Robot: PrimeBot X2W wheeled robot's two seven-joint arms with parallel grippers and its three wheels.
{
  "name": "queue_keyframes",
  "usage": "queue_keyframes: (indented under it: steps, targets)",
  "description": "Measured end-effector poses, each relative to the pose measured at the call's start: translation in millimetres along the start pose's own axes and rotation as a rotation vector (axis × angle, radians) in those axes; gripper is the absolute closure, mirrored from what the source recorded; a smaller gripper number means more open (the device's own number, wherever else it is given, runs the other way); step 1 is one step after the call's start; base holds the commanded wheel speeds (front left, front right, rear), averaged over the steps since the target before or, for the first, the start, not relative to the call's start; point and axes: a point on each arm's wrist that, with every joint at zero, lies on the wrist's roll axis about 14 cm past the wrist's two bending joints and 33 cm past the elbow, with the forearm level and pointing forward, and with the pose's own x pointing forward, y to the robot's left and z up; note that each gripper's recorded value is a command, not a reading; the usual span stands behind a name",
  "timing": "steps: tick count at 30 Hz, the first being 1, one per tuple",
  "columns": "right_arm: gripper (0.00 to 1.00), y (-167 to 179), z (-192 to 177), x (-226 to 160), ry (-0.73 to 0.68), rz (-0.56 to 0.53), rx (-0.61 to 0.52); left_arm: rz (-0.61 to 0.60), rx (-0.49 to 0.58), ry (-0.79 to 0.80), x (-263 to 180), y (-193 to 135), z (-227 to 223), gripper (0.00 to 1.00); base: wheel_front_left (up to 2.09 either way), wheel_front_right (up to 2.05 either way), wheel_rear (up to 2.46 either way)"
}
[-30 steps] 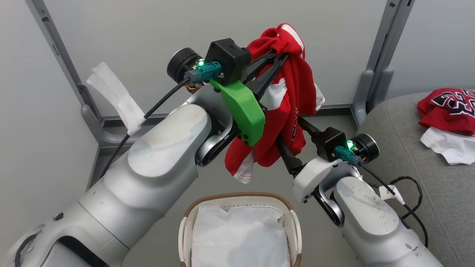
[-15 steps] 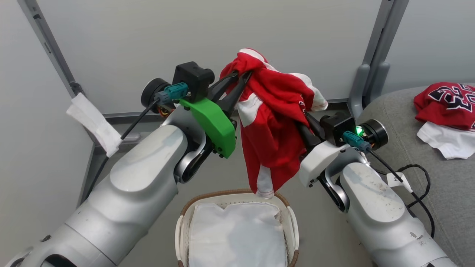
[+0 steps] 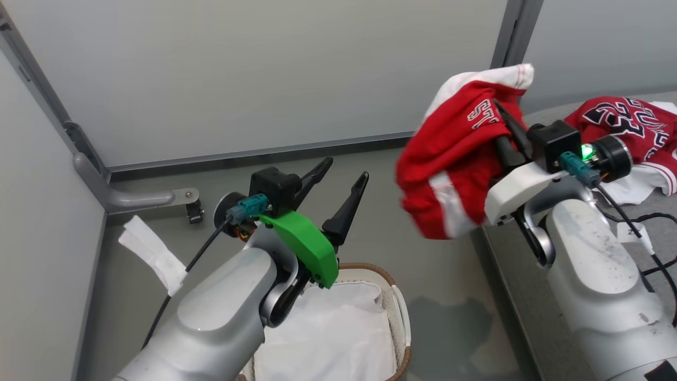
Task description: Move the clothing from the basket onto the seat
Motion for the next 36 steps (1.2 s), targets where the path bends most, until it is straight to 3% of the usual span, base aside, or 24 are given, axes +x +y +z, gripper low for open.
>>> queue_keyframes:
  steps: [13,27,36]
  targets:
    - [1.0,-106,-5,-69,0.09,-0.247,-0.123,-0.153,-0.037,0.086,22,-56,-51,0.0,0.0,0.0,0.0]
    - [1.0,-154,-30,-153,0.234,-0.448,-0.139,-0.426,-0.075,0.131,59,-133,-81,0.0,0.0,0.0,0.0]
    - [1.0,-169,-54,-156,0.309,-0.492,-0.131,-0.487,-0.114,0.165,71,-140,-103,0.0,0.0,0.0,0.0]
